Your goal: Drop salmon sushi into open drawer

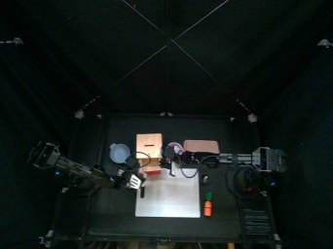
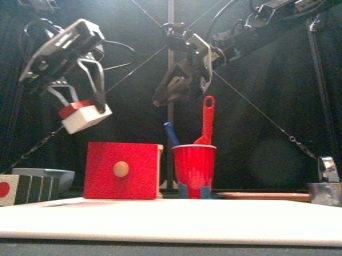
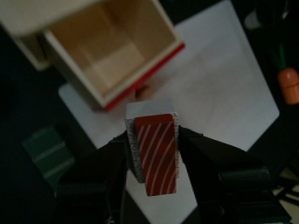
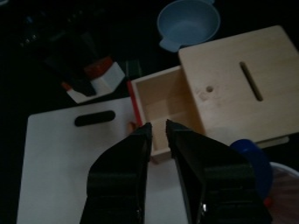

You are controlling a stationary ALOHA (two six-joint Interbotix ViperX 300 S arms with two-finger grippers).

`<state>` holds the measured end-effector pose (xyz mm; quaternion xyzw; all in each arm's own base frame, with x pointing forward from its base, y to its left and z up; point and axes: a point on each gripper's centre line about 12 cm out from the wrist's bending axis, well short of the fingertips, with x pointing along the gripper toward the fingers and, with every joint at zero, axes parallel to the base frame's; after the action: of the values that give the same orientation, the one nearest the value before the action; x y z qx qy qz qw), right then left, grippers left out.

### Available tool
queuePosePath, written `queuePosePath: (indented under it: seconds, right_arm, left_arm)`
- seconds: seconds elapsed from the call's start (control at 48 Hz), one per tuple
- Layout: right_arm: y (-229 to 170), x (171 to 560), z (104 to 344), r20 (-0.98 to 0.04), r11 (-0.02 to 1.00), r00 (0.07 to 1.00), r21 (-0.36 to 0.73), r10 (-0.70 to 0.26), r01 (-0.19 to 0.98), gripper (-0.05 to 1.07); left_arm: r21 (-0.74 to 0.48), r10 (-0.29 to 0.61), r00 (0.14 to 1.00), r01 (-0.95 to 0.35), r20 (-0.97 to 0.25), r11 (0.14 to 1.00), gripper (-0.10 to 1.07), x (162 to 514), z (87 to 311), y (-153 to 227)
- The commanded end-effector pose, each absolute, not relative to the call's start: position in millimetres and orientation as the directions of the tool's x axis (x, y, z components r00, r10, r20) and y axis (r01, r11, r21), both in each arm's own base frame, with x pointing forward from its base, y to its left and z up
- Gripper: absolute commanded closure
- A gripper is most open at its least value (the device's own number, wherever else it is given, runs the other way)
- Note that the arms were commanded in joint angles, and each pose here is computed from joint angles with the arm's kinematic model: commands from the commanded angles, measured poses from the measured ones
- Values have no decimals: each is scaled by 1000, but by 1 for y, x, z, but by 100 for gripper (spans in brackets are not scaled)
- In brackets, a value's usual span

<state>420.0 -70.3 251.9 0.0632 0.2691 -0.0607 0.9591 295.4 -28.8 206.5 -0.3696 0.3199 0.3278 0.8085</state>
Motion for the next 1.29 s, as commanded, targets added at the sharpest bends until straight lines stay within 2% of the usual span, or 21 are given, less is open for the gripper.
queuePosePath:
  seconds: [0.0, 0.208, 0.438, 0.958, 1.271]
  right_arm:
    - [-80, 426, 279, -453, 980, 885, 98, -111, 174, 40]
    - [-94, 437, 292, -419, 973, 898, 113, -136, 200, 40]
    - [-102, 444, 286, -437, 971, 888, 116, -141, 211, 40]
    - [-104, 443, 281, -453, 969, 881, 118, -140, 215, 40]
    - [-104, 443, 281, -456, 970, 880, 118, -136, 211, 40]
  left_arm:
    - [-406, 320, 618, -746, -718, 529, 26, 301, 218, -18]
    - [-395, 381, 629, -749, -678, 532, 26, 305, 223, 7]
    - [-357, 439, 617, -762, -653, 540, 26, 308, 222, 28]
    - [-303, 440, 594, -765, -673, 569, 25, 321, 201, 32]
    - [-278, 459, 600, -756, -655, 592, 18, 323, 203, 37]
